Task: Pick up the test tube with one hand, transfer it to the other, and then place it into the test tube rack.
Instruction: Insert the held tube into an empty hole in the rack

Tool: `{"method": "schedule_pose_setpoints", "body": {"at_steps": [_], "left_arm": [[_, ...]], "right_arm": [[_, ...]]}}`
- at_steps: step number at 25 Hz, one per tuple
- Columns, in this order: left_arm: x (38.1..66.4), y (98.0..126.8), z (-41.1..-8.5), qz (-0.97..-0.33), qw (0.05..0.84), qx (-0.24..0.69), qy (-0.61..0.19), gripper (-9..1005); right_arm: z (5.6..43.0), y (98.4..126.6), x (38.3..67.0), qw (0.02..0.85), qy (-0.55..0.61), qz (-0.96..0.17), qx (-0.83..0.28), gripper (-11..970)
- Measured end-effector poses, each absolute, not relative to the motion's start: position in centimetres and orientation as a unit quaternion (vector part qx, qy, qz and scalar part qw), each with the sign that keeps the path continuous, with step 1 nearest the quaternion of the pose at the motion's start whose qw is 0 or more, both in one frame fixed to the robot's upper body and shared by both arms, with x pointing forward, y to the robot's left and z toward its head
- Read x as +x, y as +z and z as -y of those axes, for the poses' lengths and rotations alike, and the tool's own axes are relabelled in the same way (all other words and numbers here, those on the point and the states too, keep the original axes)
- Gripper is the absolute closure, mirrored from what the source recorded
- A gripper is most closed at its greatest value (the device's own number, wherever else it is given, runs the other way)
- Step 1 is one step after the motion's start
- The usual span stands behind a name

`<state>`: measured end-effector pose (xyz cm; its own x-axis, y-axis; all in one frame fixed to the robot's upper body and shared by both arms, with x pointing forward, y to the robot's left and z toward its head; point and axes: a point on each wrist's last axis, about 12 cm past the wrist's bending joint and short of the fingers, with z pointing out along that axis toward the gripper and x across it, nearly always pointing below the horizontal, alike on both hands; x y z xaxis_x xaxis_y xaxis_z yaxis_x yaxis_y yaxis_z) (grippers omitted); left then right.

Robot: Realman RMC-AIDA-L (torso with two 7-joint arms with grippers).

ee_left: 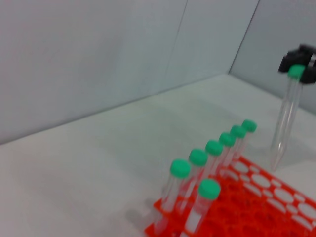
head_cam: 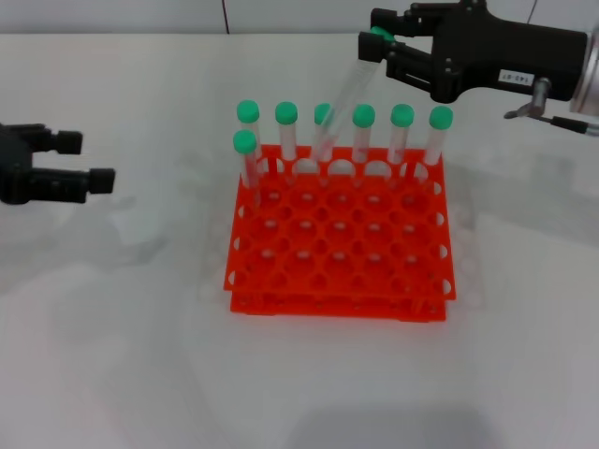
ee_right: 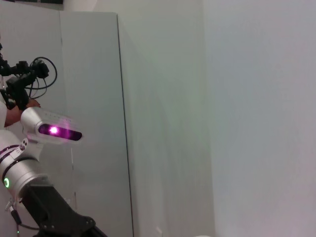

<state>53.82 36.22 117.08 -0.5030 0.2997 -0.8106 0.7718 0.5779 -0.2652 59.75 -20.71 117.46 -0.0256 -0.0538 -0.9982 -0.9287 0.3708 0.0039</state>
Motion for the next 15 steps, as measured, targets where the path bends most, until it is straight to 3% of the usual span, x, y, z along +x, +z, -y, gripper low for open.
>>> {"method": "schedule_pose_setpoints", "body": {"at_steps": [15], "left_arm": [[53.5,116.3,-37.4,-0.812,0.33,0.395,-0.275,121]], "right_arm": [[18.6,117.0,59.9,0.554,0.386,-0.611,-0.415,678]]}}
